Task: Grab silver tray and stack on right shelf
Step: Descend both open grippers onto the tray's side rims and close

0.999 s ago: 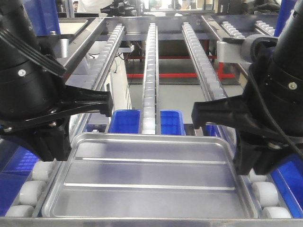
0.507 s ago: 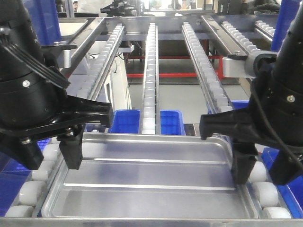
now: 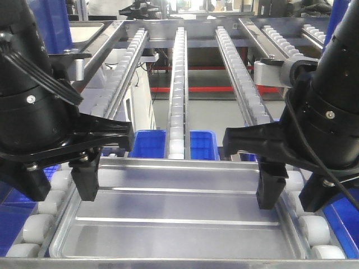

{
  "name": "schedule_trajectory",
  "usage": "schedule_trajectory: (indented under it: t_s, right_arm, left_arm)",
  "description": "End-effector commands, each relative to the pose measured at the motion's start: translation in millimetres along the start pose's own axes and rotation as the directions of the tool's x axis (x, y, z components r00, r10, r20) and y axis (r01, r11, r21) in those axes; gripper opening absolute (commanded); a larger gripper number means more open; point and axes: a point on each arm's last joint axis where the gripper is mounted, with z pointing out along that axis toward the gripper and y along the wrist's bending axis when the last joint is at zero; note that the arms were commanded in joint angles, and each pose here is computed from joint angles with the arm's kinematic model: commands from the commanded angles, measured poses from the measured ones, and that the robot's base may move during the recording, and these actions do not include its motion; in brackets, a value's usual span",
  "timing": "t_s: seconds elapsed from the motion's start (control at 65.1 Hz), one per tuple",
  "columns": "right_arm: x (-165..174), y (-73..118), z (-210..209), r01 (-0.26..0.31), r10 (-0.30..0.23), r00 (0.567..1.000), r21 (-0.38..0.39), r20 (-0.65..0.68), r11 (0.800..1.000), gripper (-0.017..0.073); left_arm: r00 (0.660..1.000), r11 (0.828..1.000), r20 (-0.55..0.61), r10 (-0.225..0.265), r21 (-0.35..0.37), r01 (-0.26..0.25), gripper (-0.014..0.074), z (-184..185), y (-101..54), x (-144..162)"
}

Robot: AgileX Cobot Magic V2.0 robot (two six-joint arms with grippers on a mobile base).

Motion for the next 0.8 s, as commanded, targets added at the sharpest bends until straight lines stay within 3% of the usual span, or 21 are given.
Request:
schedule_trajectory:
  t_s: [0.0,0.354,0.784]
  right_arm:
    - [-9,7.3,-11,0.019,-0.016,0.998,-0.055,0.065,0.998,0.0416]
    - [-7,6.9,1,0.021,-0.02,0.999,-0.029,0.033,0.999,0.0415]
    - [-8,8.5,6,0.022,-0.021,0.999,-0.04,0.039,0.999,0.0415]
  left_arm:
    - [0.998,0.999,0.058,0.0,0.039,-0.002,0.0262,-15,-3.7,-8]
    - [0.998,0.999,0.068,0.001,0.047,-0.004,0.02,-15,-4.5,-9]
    - [0.995,0.999,0.09,0.04,0.027,-0.042,0.0172,-12,-3.9,-11]
